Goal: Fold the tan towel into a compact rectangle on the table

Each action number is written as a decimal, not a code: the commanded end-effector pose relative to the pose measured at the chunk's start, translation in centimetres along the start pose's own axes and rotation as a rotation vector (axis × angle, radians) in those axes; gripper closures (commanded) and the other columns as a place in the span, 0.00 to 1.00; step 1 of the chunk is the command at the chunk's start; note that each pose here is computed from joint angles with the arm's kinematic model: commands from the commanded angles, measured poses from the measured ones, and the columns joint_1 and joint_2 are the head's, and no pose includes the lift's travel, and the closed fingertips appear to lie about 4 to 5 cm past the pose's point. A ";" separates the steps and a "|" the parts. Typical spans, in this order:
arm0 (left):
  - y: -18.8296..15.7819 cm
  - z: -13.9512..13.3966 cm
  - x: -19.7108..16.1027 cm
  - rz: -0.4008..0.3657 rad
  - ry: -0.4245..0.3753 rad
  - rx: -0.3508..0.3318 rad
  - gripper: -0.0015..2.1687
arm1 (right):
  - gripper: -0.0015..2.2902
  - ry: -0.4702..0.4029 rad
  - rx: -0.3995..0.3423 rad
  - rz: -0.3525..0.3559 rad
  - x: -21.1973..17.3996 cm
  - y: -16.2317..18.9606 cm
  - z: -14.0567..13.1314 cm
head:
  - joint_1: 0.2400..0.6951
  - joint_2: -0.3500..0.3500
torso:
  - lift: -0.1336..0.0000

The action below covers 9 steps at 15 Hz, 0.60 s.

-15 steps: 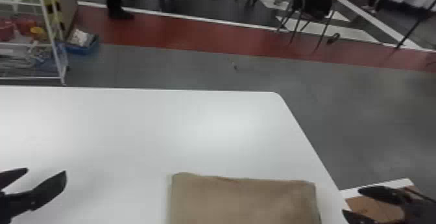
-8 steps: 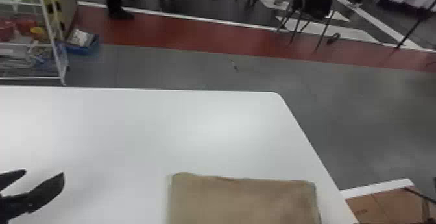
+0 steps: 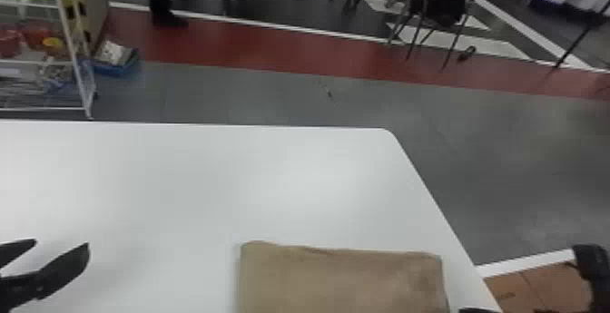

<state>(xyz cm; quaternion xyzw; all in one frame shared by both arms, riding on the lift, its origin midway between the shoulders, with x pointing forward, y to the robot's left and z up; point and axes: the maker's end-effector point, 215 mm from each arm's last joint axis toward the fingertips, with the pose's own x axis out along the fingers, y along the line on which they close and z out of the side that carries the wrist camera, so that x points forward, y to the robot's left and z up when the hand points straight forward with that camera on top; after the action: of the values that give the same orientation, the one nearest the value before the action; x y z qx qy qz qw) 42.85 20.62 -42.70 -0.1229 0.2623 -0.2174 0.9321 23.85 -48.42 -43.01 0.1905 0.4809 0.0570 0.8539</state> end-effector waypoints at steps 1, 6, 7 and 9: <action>-0.2 0.0 0.1 -0.004 -0.004 -0.007 0.02 | 0.10 0.013 -0.013 0.006 1.6 0.4 0.6 | 1.00 0.00 | 0.08; -0.1 0.0 -0.3 -0.001 -0.008 -0.006 0.02 | 0.12 0.046 -0.043 0.019 3.9 1.9 0.4 | 1.00 0.00 | 0.08; -0.2 0.1 -0.2 -0.001 -0.010 -0.004 0.02 | 0.13 0.051 -0.047 0.027 4.3 2.3 0.4 | 1.00 0.00 | 0.08; -0.1 0.1 -0.3 -0.001 -0.010 -0.004 0.02 | 0.19 0.058 -0.052 0.042 4.9 2.9 0.3 | 1.00 0.00 | 0.08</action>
<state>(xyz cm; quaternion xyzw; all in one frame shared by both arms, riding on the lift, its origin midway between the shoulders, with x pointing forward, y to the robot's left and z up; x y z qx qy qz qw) 42.66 20.81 -42.45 -0.1226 0.2591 -0.2169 0.9332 26.73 -45.05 -45.48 0.1758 0.4987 0.0864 0.8443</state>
